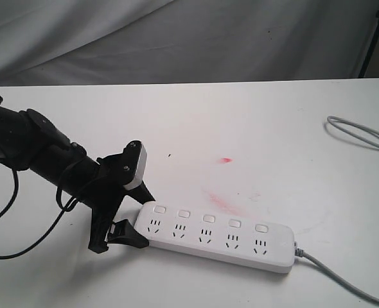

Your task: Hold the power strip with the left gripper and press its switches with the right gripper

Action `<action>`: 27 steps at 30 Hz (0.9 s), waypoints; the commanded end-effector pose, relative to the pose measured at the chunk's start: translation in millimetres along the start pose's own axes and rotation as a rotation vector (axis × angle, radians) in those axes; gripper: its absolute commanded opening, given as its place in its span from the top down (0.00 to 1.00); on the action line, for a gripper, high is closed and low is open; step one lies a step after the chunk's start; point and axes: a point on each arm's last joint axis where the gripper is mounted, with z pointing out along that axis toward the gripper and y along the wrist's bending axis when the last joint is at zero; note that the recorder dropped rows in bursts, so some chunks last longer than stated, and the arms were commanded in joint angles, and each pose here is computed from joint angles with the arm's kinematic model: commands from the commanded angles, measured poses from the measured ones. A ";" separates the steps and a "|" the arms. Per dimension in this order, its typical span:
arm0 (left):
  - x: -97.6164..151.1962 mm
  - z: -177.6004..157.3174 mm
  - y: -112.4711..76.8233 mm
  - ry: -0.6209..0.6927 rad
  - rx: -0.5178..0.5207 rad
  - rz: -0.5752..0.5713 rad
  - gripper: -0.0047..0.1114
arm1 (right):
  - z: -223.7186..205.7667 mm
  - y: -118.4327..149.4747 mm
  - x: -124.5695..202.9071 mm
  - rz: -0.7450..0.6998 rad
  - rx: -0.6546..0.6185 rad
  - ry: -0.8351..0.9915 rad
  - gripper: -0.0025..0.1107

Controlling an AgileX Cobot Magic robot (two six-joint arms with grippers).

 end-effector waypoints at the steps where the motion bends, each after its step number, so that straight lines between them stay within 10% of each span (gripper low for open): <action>1: -2.6 1.0 0.3 -0.009 -0.001 -0.002 0.34 | -3.3 -4.4 13.1 0.064 0.027 0.015 0.98; 27: -2.7 1.0 0.1 -0.010 0.001 -0.002 0.34 | -20.8 -16.6 83.0 0.101 0.066 0.214 0.98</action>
